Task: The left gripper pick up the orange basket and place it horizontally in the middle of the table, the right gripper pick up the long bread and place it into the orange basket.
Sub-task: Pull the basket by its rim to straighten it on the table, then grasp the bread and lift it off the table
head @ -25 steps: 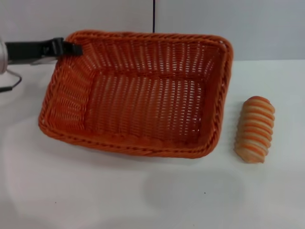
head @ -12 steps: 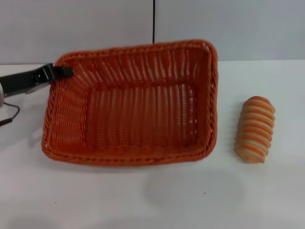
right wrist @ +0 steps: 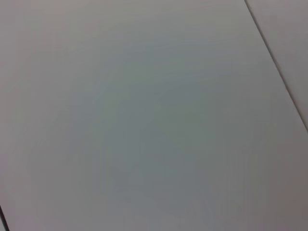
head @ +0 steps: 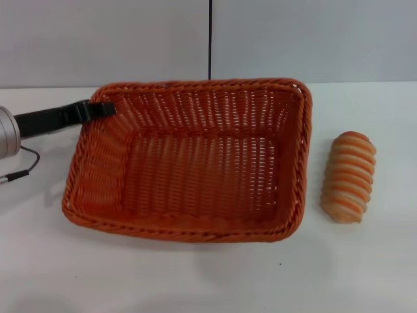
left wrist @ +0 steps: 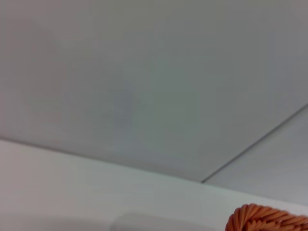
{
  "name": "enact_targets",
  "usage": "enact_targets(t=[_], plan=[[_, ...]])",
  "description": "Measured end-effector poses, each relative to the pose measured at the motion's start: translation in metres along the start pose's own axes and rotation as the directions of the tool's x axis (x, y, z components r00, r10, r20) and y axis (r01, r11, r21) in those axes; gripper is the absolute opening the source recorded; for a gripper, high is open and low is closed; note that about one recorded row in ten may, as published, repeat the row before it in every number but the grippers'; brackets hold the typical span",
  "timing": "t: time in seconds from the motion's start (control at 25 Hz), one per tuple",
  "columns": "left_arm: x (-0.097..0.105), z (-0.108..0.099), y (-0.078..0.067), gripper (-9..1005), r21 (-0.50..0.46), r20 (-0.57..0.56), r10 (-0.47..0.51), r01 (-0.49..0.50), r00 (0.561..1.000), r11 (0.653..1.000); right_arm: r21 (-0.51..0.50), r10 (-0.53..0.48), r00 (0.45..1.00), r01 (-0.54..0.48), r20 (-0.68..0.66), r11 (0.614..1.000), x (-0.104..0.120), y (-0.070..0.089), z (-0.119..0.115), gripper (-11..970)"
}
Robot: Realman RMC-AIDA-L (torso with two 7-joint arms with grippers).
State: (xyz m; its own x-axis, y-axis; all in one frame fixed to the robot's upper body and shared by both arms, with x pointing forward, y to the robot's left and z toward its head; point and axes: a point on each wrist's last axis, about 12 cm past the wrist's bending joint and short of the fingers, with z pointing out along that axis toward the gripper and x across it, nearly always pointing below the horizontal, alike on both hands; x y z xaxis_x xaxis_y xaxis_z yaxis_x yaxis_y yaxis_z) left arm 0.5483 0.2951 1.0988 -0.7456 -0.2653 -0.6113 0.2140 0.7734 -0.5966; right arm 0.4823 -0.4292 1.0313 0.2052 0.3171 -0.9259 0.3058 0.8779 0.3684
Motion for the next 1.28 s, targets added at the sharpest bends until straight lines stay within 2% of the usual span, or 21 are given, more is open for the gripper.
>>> enact_targets(t=[0.32, 0.44, 0.6, 0.72, 0.76, 0.84, 0.88, 1.0, 1.04, 1.08, 1.12, 1.2, 1.24, 1.28], plan=[[-0.008, -0.007, 0.004, 281, 0.005, 0.059, 0.016, -0.017, 0.998, 1.000, 0.006, -0.001, 1.000, 0.001, -0.004, 1.000, 0.001, -0.002, -0.003, 525], [-0.009, -0.007, 0.004, 411, 0.003, 0.060, 0.021, -0.021, 0.998, 1.000, 0.007, 0.000, 1.000, 0.000, -0.005, 1.000, 0.001, -0.002, -0.004, 524], [-0.020, -0.016, 0.007, 586, -0.018, 0.112, 0.096, -0.094, 0.989, 0.995, -0.014, 0.055, 0.998, -0.055, -0.005, 0.998, -0.004, -0.006, -0.003, 522], [-0.028, -0.023, 0.005, 720, -0.005, 0.178, 0.185, -0.187, 0.966, 0.982, -0.105, 0.147, 0.987, -0.153, -0.056, 0.983, -0.018, -0.012, 0.001, 521], [-0.031, -0.024, 0.000, 765, 0.023, 0.247, 0.254, -0.268, 0.935, 0.963, -0.149, 0.170, 0.981, -0.182, -0.089, 0.972, -0.025, -0.013, 0.003, 521], [-0.031, -0.024, -0.001, 777, 0.031, 0.268, 0.273, -0.291, 0.924, 0.956, -0.249, 0.198, 0.963, -0.240, -0.183, 0.938, -0.044, -0.016, 0.008, 520], [-0.032, -0.024, -0.005, 783, 0.056, 0.352, 0.325, -0.367, 0.878, 0.929, -0.300, 0.196, 0.950, -0.266, -0.245, 0.916, -0.056, -0.018, 0.011, 519], [-0.032, -0.020, -0.008, 801, 0.069, 0.415, 0.361, -0.424, 0.835, 0.903, -0.399, 0.151, 0.888, -0.341, -0.435, 0.851, -0.088, -0.020, 0.018, 518], [-0.033, -0.016, -0.013, 807, 0.079, 0.446, 0.399, -0.479, 0.802, 0.874, -0.430, 0.091, 0.827, -0.379, -0.554, 0.819, -0.106, -0.019, 0.022, 518], [-0.033, -0.014, -0.016, 813, 0.086, 0.466, 0.421, -0.513, 0.778, 0.854, -0.440, 0.053, 0.789, -0.395, -0.612, 0.806, -0.115, -0.016, 0.025, 517], [-0.033, -0.014, -0.016, 813, 0.086, 0.466, 0.421, -0.513, 0.778, 0.854, -0.440, 0.053, 0.789, -0.395, -0.612, 0.806, -0.115, -0.016, 0.025, 517], [-0.032, -0.009, -0.020, 813, 0.091, 0.499, 0.445, -0.556, 0.743, 0.826, -0.473, -0.047, 0.718, -0.405, -0.694, 0.783, -0.128, -0.007, 0.033, 516], [-0.032, -0.006, -0.022, 813, 0.093, 0.518, 0.449, -0.570, 0.728, 0.816, -0.503, -0.141, 0.659, -0.401, -0.739, 0.765, -0.136, 0.003, 0.040, 516], [-0.031, -0.001, -0.024, 813, 0.094, 0.533, 0.453, -0.581, 0.715, 0.808, -0.515, -0.181, 0.631, -0.398, -0.755, 0.759, -0.138, 0.009, 0.044, 515]])
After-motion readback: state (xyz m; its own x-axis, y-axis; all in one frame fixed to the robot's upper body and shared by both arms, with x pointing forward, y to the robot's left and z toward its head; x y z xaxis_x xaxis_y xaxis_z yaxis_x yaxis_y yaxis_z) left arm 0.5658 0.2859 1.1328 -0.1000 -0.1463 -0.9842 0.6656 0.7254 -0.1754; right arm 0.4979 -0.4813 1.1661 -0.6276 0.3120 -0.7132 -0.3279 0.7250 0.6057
